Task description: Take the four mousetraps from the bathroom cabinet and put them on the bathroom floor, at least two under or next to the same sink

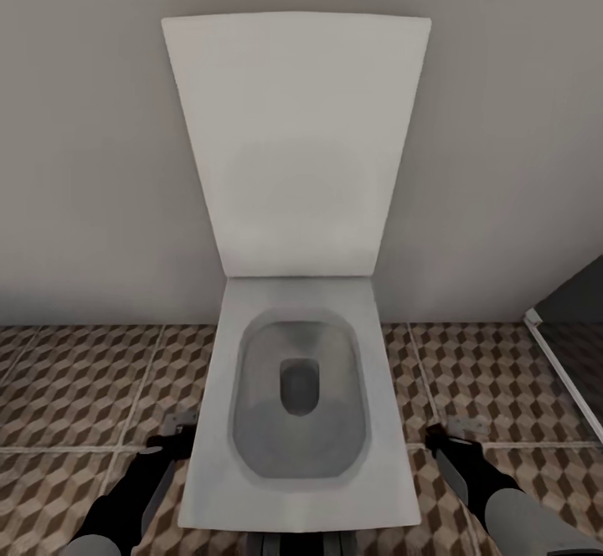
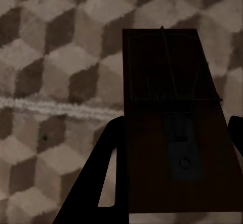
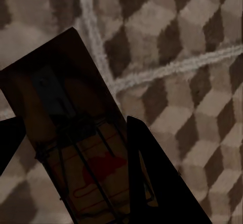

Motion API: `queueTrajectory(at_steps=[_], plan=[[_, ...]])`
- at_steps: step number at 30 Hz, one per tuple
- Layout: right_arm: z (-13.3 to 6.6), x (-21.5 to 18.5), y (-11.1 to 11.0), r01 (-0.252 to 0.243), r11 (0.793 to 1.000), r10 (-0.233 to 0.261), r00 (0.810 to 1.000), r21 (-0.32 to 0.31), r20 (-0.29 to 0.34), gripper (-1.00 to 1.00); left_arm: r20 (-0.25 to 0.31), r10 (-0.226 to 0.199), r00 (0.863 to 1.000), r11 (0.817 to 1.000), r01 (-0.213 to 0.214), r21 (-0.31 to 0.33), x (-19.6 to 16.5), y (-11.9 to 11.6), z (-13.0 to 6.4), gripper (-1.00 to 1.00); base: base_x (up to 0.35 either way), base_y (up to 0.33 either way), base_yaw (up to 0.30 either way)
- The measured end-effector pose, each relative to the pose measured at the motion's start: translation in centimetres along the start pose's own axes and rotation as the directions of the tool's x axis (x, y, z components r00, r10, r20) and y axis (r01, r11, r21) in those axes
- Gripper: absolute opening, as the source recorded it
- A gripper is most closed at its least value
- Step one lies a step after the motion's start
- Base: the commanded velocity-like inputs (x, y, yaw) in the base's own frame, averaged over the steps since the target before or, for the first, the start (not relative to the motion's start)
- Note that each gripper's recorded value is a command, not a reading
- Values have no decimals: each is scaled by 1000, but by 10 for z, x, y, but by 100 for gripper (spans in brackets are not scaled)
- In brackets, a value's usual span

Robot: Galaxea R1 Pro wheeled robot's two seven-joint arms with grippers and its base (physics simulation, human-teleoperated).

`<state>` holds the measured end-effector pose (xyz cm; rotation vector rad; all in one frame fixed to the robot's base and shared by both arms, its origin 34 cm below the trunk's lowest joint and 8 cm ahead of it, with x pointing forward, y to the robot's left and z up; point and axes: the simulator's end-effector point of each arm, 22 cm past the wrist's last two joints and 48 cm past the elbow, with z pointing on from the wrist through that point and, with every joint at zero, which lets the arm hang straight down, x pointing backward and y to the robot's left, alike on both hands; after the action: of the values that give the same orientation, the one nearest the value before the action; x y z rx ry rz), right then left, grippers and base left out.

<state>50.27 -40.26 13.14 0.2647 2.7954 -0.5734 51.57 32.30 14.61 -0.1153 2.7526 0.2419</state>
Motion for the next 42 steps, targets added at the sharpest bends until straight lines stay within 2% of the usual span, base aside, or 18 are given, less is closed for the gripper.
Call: queueTrajectory(at_steps=[6, 16, 32, 38, 42], plan=[[6, 9, 9, 24, 999, -25, 1000, -31, -12, -100, -6, 5, 1000, 1000, -5, -5, 5, 1, 5, -100, 0, 0, 0], [5, 9, 16, 25, 999, -26, 1000, -48, -10, -100, 20, 0, 1000, 1000, 1, -7, -2, 2, 5, -100, 0, 0, 0], [4, 8, 21, 17, 998, -17, 1000, -67, -5, -100, 7, 14, 1000, 1000, -13, -16, 4, 6, 7, -100, 0, 0, 0], [5, 11, 20, 18, 998, -18, 1000, -64, -6, -100, -63, 24, 998, 999, -25, -26, 38, 15, 15, -100, 0, 0, 0], [5, 11, 19, 17, 998, -17, 1000, -63, -2, -100, -10, 20, 1000, 999, -20, -34, 37, 21, 20, -100, 0, 0, 0]])
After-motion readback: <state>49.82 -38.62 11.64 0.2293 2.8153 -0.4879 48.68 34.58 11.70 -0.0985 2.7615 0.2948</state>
